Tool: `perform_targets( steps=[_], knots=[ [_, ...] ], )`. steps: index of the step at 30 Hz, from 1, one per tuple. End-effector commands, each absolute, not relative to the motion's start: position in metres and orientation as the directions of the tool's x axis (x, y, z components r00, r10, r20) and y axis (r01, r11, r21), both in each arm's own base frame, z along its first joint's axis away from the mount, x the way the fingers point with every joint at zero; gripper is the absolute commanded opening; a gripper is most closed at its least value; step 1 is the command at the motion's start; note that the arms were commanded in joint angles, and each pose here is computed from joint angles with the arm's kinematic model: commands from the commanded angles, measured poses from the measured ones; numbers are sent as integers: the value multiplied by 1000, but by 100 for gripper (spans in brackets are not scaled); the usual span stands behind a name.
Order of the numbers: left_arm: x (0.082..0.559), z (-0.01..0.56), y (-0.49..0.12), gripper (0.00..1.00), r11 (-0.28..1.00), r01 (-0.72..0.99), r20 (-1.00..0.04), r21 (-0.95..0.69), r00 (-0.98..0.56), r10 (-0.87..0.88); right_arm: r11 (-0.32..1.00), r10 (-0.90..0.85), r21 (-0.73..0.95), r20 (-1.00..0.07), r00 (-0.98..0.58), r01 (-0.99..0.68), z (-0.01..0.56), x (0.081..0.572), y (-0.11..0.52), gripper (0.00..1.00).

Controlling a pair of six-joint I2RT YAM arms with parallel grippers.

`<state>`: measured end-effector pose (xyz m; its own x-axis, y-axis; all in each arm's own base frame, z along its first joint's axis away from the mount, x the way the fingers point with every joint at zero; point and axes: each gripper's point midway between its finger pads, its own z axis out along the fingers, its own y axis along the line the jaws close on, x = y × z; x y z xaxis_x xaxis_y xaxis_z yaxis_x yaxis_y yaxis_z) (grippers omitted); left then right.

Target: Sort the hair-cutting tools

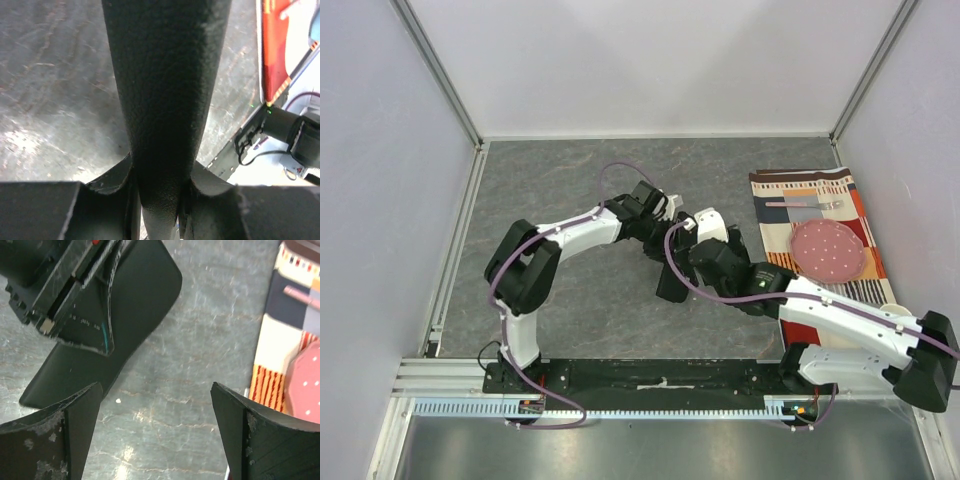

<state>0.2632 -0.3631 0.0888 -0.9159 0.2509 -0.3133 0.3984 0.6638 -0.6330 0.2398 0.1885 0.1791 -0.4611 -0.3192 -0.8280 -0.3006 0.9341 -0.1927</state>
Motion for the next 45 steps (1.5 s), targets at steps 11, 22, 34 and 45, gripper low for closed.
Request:
perform_targets(
  steps=[11,22,34,45],
  knots=[
    [309,88,-359,78,728,339,-355,-596,-924,139,966,-243,-121,-728,-641,-229,140,231,200,98],
    [335,221,-283,100,855,359,-651,-375,-759,33,983,-166,-180,-818,-551,-30,188,263,189,98],
    [334,275,-171,100,973,204,-876,-106,-483,6,945,-134,-232,-918,-374,229,283,306,152,98],
    [332,251,-85,100,985,35,-950,-170,-272,-155,930,-175,-270,-923,-343,250,327,320,134,98]
  ],
)
